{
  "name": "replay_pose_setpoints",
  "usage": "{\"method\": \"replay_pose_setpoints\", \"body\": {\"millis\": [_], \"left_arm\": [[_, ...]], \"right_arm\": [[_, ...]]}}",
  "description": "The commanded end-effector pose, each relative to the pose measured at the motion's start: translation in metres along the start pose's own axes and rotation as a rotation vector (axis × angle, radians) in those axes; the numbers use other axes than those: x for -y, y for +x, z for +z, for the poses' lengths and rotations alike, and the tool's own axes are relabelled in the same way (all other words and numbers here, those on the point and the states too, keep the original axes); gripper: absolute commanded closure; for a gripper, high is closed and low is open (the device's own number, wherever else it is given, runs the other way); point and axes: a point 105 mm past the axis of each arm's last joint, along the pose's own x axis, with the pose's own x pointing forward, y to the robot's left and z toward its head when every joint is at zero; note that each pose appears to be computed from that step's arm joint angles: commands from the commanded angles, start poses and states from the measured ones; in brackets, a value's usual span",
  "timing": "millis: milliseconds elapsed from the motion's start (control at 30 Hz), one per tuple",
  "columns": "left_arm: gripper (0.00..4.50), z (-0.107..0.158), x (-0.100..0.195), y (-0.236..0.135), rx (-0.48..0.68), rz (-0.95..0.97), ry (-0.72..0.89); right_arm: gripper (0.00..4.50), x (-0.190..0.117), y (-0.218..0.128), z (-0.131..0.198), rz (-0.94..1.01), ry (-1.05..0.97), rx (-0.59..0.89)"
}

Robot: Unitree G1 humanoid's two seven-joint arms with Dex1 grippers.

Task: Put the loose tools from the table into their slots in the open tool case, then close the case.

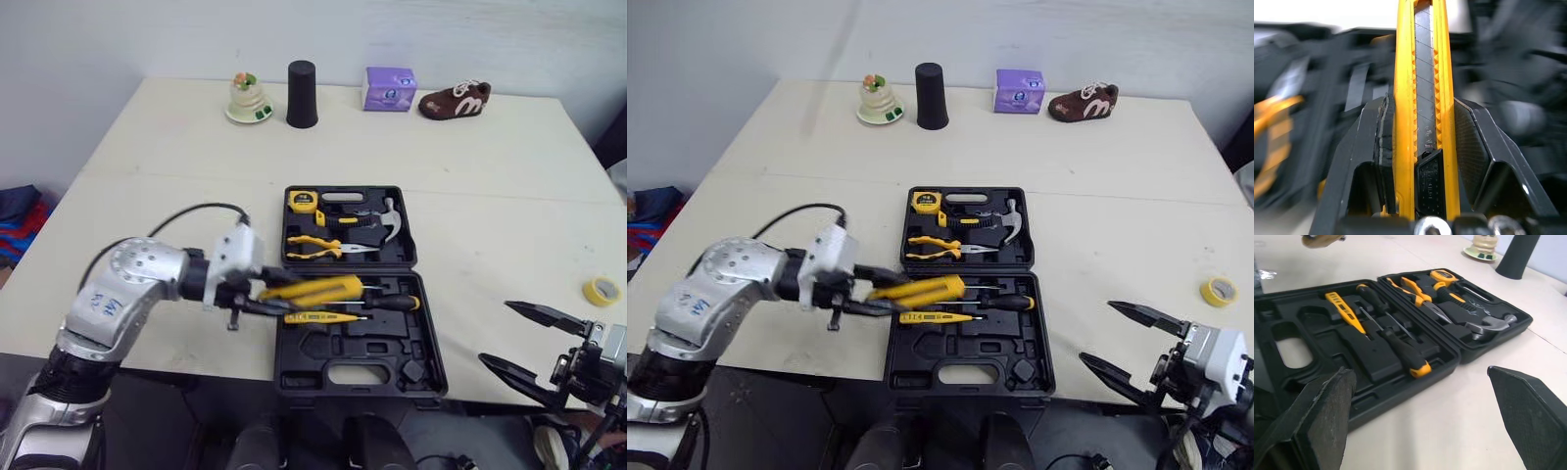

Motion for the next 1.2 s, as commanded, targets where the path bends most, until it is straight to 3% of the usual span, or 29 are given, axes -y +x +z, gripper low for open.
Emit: {"method": "replay_pose_setpoints", "body": {"millis": [33,367,467,1000,1133,1200], "left_arm": [[3.26,0.012,0.011,0.011,0.011,-0.067,0.05],[3.26,-0.008,0.02,0.068,0.011,-0.066,0.001],[3.26,-0.018,0.02,0.078,-0.038,-0.049,-0.011],[3.26,-0.049,0.011,0.07,-0.247,-0.041,0.0],[3.26,-0.047,0.013,0.076,-0.219,-0.057,-0.034],[2.25,-0.045,0.013,0.078,-0.203,-0.059,-0.056]], "right_arm": [[0.0,-0.006,-0.002,0.016,0.012,-0.016,0.01],[0.0,-0.021,0.005,0.036,0.05,0.008,-0.017],[0.0,-0.019,0.006,0.038,0.046,0.005,-0.02],[0.0,-0.014,0.009,0.037,0.026,0.011,-0.018],[0.0,-0.014,0.009,0.036,0.018,0.01,-0.02],[0.0,-0.013,0.009,0.036,0.016,0.01,-0.02]]}}
